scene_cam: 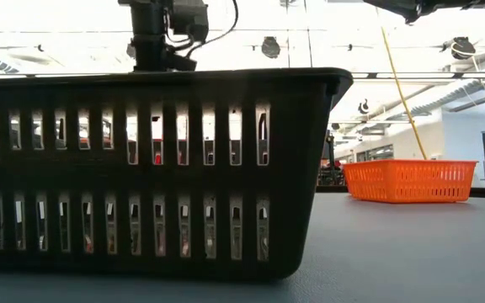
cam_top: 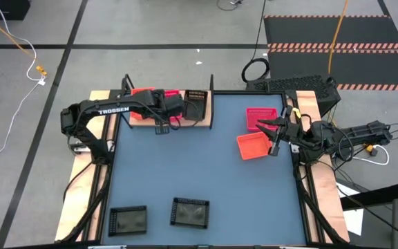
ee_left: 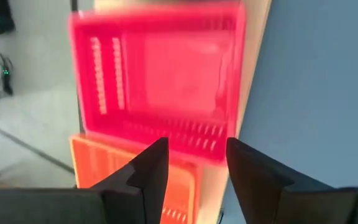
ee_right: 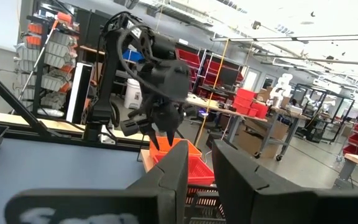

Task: Stack baskets on shelf by color
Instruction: Adjust the black bin on the shelf

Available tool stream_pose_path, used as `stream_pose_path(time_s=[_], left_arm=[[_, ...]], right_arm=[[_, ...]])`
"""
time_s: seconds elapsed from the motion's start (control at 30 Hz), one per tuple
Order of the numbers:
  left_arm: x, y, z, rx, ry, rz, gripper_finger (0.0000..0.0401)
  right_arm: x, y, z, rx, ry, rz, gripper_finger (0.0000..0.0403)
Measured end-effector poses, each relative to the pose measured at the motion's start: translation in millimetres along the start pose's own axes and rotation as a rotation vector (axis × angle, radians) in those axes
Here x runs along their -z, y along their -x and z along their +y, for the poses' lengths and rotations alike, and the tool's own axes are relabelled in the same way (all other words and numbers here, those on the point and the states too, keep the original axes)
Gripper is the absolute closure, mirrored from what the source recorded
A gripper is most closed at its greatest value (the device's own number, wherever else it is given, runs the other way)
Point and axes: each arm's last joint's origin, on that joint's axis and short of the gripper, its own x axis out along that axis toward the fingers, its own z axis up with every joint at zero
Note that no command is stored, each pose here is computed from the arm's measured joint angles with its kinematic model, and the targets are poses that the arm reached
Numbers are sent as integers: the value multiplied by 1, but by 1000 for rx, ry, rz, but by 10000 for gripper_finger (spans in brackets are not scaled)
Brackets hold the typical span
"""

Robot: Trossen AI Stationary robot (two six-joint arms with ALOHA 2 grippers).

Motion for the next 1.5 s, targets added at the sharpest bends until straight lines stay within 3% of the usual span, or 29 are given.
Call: stream_pose_path(time_s=[0.13,0.27,0.57,0.8,1.2,1.5], left_arm=[[-23,9,-11,31,-6,-224,245],[-50,6,-28,34,-143,-392,255],[-76,-50,-37,40,-152,-329,265],[-86,-69,-32,23,-87,-362,265],[-92,-64,-40,35,-82,-399,265],[-101,-52,-13,-132,-46,-418,265]], right_arm=[[-1,0,0,4,-6,-10,337],[-3,-1,-1,8,-22,-25,337],[-3,-1,0,5,-19,-26,337],[-2,-1,0,5,-1,-26,337],[-2,-1,0,5,2,-25,337],[-3,-1,0,5,2,-26,337]])
